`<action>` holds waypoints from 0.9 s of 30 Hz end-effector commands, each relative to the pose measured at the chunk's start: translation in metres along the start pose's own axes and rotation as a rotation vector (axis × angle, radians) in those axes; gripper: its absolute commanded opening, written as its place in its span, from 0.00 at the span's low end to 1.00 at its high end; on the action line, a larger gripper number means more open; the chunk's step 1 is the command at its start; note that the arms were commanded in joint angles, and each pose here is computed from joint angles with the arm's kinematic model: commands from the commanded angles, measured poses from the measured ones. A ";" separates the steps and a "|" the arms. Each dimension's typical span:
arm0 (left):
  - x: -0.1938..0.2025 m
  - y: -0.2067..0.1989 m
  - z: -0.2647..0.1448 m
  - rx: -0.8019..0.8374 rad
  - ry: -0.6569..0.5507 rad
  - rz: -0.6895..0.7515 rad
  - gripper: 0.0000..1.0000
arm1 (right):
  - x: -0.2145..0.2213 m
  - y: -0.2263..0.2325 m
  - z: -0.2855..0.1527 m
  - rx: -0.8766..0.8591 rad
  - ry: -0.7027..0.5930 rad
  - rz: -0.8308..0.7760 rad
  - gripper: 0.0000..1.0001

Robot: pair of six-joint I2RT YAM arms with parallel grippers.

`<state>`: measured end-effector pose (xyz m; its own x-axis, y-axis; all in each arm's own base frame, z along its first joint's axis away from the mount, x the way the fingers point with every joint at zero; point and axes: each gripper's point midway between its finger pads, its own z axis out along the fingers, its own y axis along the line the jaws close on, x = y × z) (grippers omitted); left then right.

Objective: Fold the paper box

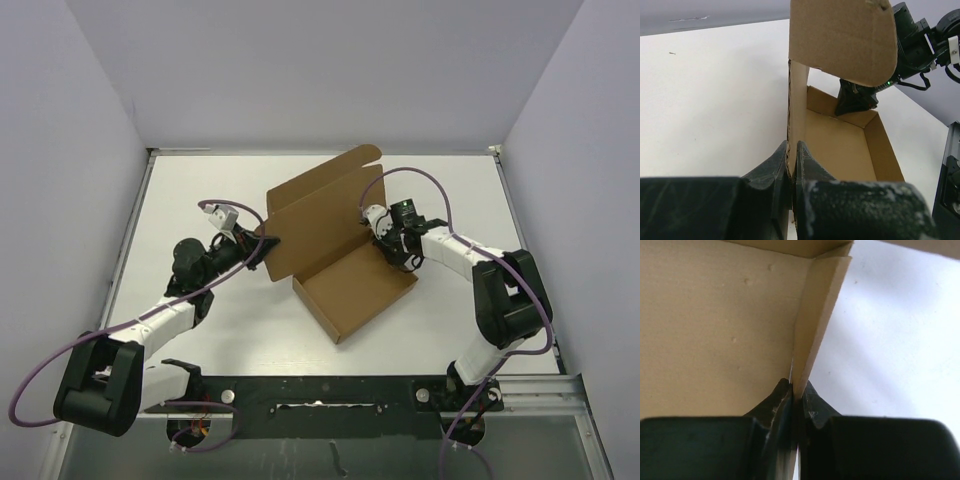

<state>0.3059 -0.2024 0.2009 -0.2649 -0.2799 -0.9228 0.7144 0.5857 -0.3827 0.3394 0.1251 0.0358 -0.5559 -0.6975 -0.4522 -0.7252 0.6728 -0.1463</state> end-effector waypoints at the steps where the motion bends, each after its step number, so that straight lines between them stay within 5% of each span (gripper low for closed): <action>1: -0.035 -0.011 0.010 0.050 -0.087 0.085 0.00 | -0.005 -0.011 -0.006 0.066 -0.013 -0.036 0.00; 4: -0.036 -0.010 0.010 0.051 -0.084 0.094 0.00 | -0.010 -0.008 -0.012 0.030 -0.043 -0.024 0.01; 8: -0.040 -0.005 0.014 0.056 -0.077 0.105 0.00 | -0.018 -0.006 -0.026 -0.029 -0.121 0.013 0.40; 13: -0.046 0.002 0.020 0.085 -0.063 0.119 0.00 | -0.026 -0.009 -0.053 -0.110 -0.240 0.051 0.61; 21: -0.054 0.043 0.038 0.142 0.006 -0.007 0.01 | -0.035 -0.013 -0.098 -0.197 -0.432 0.100 0.67; 27: -0.059 0.085 0.055 0.098 0.030 -0.117 0.37 | -0.030 -0.020 -0.102 -0.212 -0.451 0.149 0.68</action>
<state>0.4003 -0.1796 0.2059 -0.3760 -0.2974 -0.8776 0.7149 0.5094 -0.4789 0.3343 0.1012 0.1337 -0.4790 -0.4281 -0.7663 -0.7203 0.6906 0.0645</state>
